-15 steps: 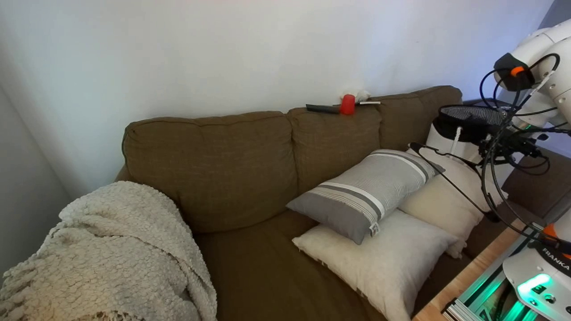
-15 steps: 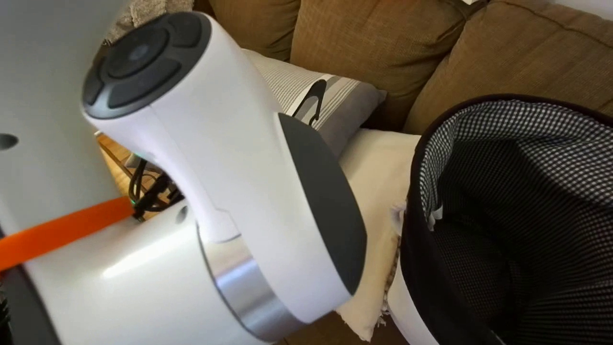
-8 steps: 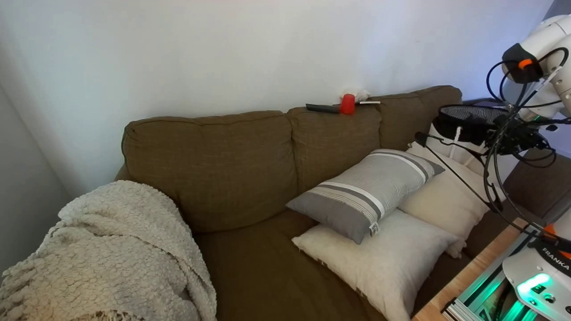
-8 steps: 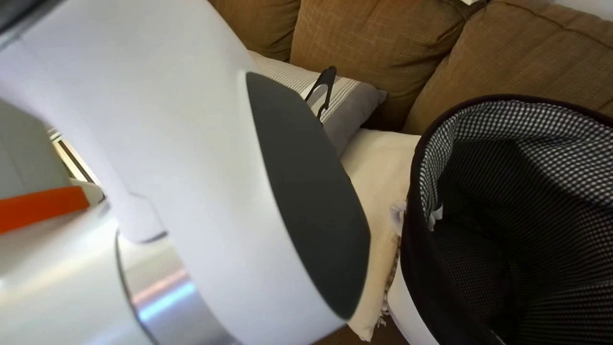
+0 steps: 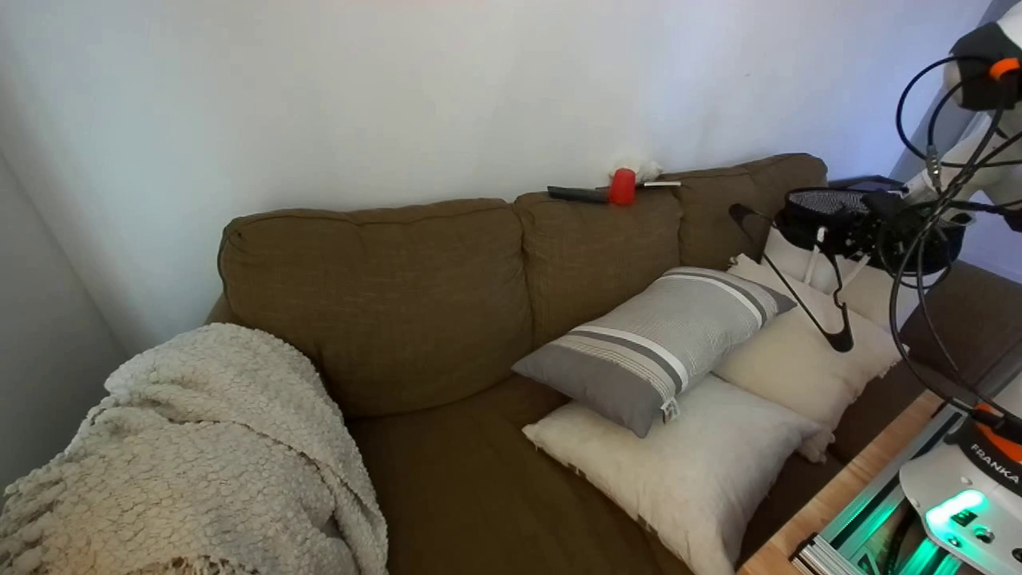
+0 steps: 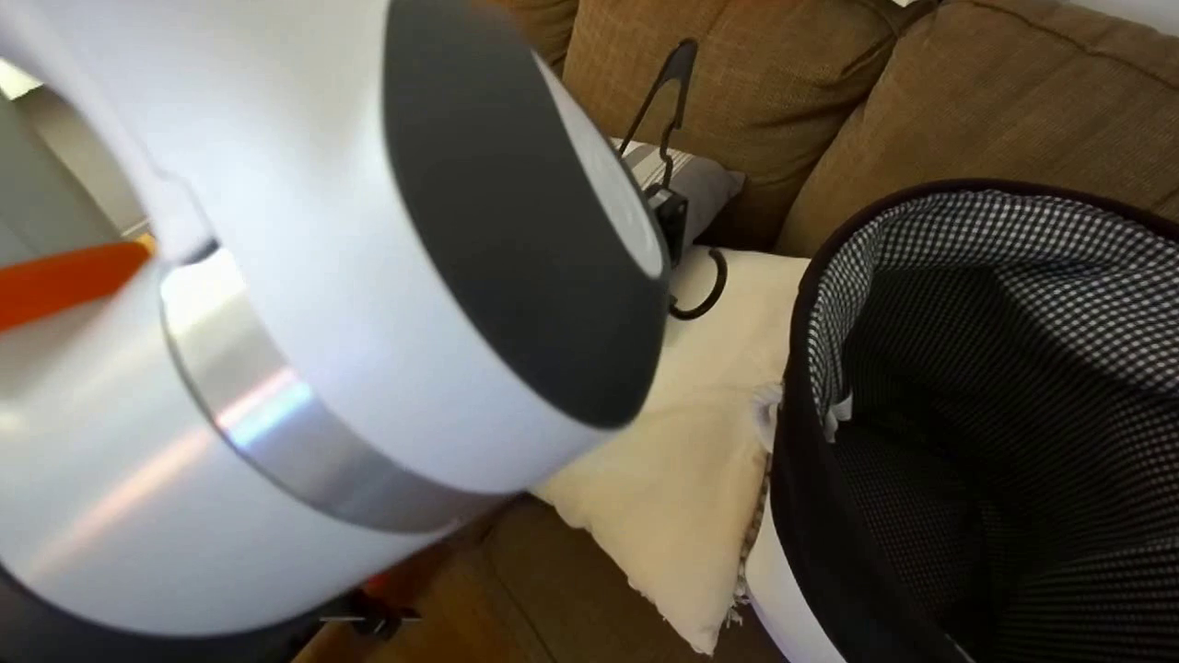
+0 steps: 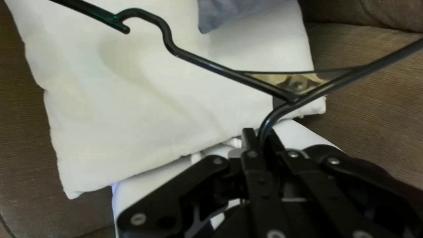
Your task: Unlock the black coat hanger from the laundry basket and put it on the white pillow
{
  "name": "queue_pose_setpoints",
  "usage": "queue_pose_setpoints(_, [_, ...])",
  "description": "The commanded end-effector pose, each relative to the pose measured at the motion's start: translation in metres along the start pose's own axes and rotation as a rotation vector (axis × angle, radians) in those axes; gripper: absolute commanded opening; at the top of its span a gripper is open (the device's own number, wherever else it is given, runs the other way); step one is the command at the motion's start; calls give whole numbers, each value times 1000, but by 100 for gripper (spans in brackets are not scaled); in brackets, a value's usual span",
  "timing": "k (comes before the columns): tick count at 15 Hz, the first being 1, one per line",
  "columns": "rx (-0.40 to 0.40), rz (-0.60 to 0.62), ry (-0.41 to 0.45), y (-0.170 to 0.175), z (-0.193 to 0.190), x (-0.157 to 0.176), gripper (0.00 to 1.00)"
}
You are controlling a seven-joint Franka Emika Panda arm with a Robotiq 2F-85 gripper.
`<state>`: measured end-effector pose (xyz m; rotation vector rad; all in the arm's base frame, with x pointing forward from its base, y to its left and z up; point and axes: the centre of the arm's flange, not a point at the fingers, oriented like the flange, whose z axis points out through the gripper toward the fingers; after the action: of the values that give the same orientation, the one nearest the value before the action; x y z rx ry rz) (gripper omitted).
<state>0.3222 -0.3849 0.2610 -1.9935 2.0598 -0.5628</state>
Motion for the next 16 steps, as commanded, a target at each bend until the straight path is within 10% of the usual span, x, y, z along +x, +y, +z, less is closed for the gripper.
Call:
queue_pose_setpoints(1, [59, 28, 102, -36, -20, -10, 2])
queue_pose_setpoints(2, [70, 21, 129, -47, -19, -12, 34])
queue_pose_setpoints(11, [91, 3, 234, -54, 0, -30, 95])
queue_pose_setpoints(16, [-20, -255, 320, 2, -26, -83, 100])
